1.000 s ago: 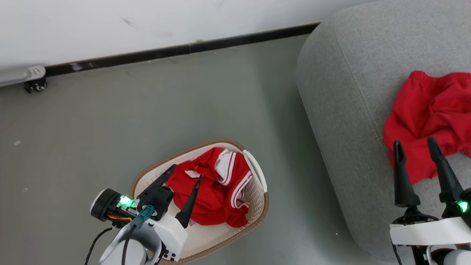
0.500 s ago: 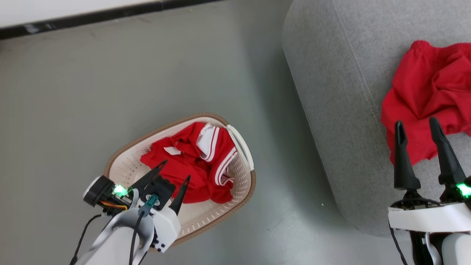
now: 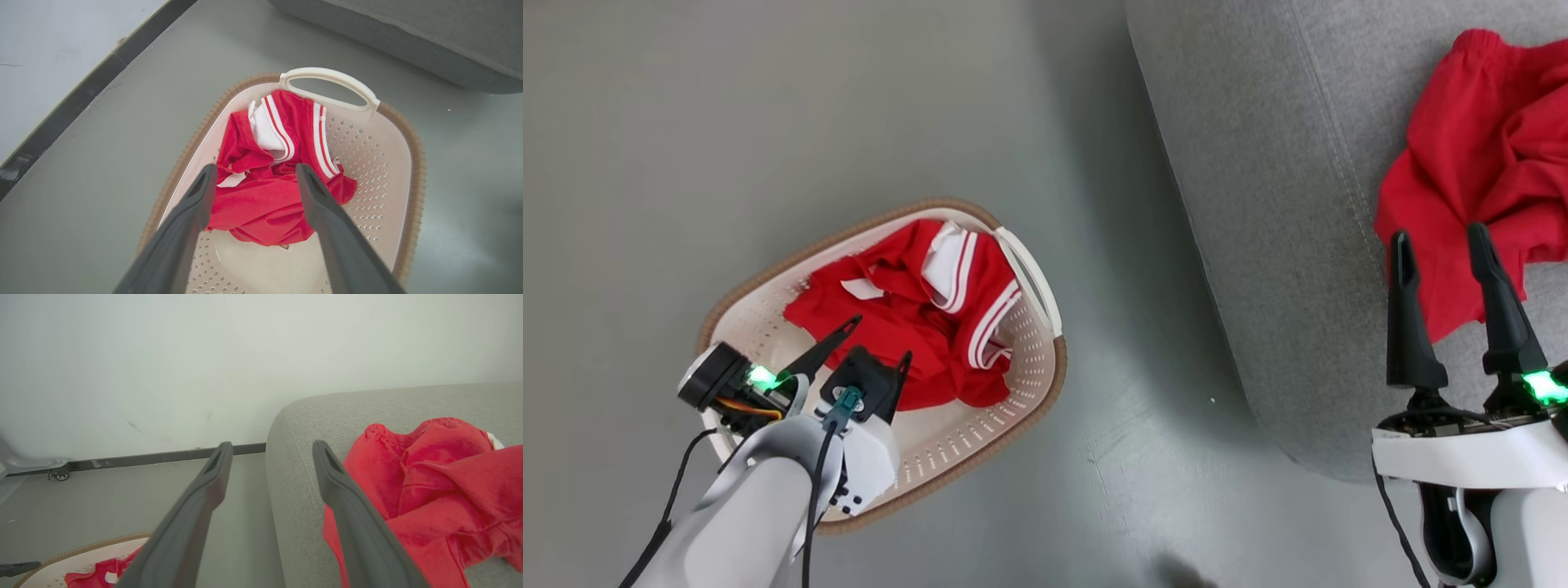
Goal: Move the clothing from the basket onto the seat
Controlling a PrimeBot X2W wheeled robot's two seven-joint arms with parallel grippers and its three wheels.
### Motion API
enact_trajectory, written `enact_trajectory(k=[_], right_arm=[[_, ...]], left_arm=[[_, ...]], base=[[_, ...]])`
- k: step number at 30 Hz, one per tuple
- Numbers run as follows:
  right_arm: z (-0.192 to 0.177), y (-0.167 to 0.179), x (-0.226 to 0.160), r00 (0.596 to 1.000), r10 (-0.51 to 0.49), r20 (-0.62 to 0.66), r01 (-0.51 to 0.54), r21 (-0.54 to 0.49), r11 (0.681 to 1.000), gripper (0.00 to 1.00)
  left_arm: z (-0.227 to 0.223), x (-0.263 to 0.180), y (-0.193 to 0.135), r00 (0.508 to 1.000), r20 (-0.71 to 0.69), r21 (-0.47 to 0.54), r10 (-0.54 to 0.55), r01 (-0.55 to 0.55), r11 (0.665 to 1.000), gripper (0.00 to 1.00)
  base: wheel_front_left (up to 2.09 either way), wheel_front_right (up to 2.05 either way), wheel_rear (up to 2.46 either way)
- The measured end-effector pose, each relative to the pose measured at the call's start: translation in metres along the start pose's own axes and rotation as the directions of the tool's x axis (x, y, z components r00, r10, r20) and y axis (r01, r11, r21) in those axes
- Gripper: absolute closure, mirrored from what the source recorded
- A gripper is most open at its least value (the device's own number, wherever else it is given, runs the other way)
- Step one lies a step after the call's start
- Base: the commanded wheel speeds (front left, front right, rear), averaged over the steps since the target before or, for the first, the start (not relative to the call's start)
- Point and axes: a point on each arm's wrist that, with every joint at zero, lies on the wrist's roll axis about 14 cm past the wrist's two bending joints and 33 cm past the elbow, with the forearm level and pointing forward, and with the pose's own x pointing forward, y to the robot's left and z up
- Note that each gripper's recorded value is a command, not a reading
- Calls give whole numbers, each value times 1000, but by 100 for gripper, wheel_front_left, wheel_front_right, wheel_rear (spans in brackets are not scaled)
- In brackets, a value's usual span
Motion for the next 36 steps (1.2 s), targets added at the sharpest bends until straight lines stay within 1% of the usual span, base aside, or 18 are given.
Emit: enact_trajectory(k=[5,8,11,13,16,19,23,28,33,36], right_arm=[[-7,-1,7,1000,-6,-7,6,1,1000,0],[-12,-1,12,1000,-9,-19,9,2,1000,0],[-17,0,15,1000,-9,-25,9,10,1000,0],[-20,1,18,999,-7,-31,7,14,1000,0],[-24,0,22,999,-11,-36,12,16,1000,0],[-30,-2,22,998,-18,-54,19,16,1000,0],[-35,-3,25,998,-23,-61,23,7,1000,0],[-42,-3,28,997,-24,-77,25,7,1000,0],[-50,-6,28,995,-32,-99,33,5,999,0],[-49,-4,34,995,-28,-92,29,4,1000,0]], left_arm=[[-11,14,-4,999,-22,13,-27,27,1000,0],[-15,22,-8,998,-28,45,-50,51,998,0],[-19,30,-11,996,-38,93,-75,78,993,0],[-23,35,-13,995,-46,143,-93,99,985,0],[-30,41,-9,993,-59,212,-104,114,971,0],[-39,48,-5,991,-83,253,-102,120,960,0],[-50,56,-8,987,-111,280,-115,143,949,0],[-67,63,-15,978,-162,289,-131,173,941,0],[-74,74,-7,979,-175,339,-102,157,928,0],[-83,78,-5,974,-204,359,-97,167,918,0]], base=[[0,0,0],[0,0,0],[0,0,0],[0,0,0],[0,0,0],[0,0,0],[0,0,0],[0,0,0],[0,0,0],[0,0,0]])
